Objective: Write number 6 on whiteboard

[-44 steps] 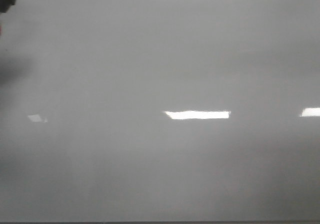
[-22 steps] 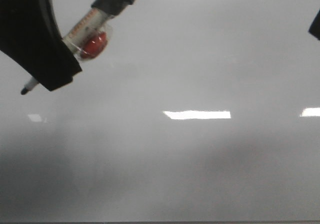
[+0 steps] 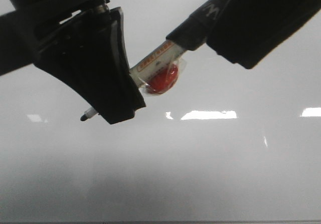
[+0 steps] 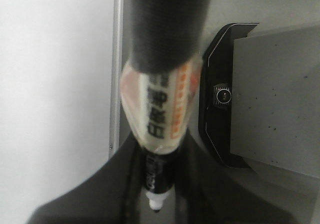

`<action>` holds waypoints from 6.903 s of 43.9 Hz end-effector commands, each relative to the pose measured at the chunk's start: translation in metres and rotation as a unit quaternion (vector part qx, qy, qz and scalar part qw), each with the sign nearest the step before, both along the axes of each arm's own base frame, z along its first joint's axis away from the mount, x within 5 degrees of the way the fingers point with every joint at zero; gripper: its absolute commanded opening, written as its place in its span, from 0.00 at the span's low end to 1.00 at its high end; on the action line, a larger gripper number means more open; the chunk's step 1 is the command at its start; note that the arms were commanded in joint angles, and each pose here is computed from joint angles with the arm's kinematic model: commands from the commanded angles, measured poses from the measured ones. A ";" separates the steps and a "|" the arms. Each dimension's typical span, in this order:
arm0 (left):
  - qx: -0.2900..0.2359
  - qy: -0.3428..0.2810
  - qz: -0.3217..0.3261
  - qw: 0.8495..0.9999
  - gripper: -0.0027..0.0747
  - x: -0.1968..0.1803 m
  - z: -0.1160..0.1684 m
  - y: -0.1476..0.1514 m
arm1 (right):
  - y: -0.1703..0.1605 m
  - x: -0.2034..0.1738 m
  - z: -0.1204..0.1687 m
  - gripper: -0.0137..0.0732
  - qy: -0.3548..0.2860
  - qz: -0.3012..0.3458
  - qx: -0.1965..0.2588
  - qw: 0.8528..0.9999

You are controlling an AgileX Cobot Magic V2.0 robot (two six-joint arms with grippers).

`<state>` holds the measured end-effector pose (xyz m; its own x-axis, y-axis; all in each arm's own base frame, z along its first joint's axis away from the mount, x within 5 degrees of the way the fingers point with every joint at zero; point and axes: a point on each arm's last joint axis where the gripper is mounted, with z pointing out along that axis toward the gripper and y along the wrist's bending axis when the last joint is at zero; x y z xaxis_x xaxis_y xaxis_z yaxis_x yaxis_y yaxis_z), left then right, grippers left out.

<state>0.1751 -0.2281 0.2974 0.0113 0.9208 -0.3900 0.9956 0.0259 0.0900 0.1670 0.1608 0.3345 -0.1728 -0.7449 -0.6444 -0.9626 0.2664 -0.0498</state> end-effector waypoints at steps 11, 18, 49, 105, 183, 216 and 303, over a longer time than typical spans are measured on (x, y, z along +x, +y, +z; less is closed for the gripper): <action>-0.049 -0.032 -0.003 0.998 0.01 -0.003 0.022 -0.006 | 0.011 0.001 0.016 0.72 -0.010 0.016 0.068 0.998; -0.050 -0.032 -0.002 0.998 0.01 -0.003 0.022 -0.006 | 0.012 0.001 0.016 0.58 -0.014 0.022 0.072 0.997; -0.050 -0.070 0.076 0.993 0.58 -0.002 0.042 0.017 | -0.005 0.004 0.018 0.08 -0.008 -0.036 0.045 0.998; -0.211 -0.122 0.401 0.883 0.58 -0.008 0.078 0.163 | -0.105 0.059 0.023 0.08 -0.073 -0.486 0.291 0.821; -0.255 -0.080 0.212 0.940 0.58 -0.022 0.077 0.117 | -0.060 -0.019 0.035 0.09 -0.042 -0.125 0.090 0.987; -0.244 -0.020 0.035 0.969 0.58 -0.012 0.049 -0.027 | -0.056 -0.029 0.033 0.09 -0.020 -0.090 0.078 0.993; -0.128 -0.113 0.666 0.726 0.01 0.089 0.016 0.232 | -0.105 -0.029 0.062 0.84 -0.087 -0.306 0.079 0.945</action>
<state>0.2577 -0.0049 0.3005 -0.8391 0.1688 -0.5171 0.1143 0.9841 0.1357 0.1359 0.0561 0.3825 -0.4769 -0.4739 -0.7402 -0.6334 0.7692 -0.0844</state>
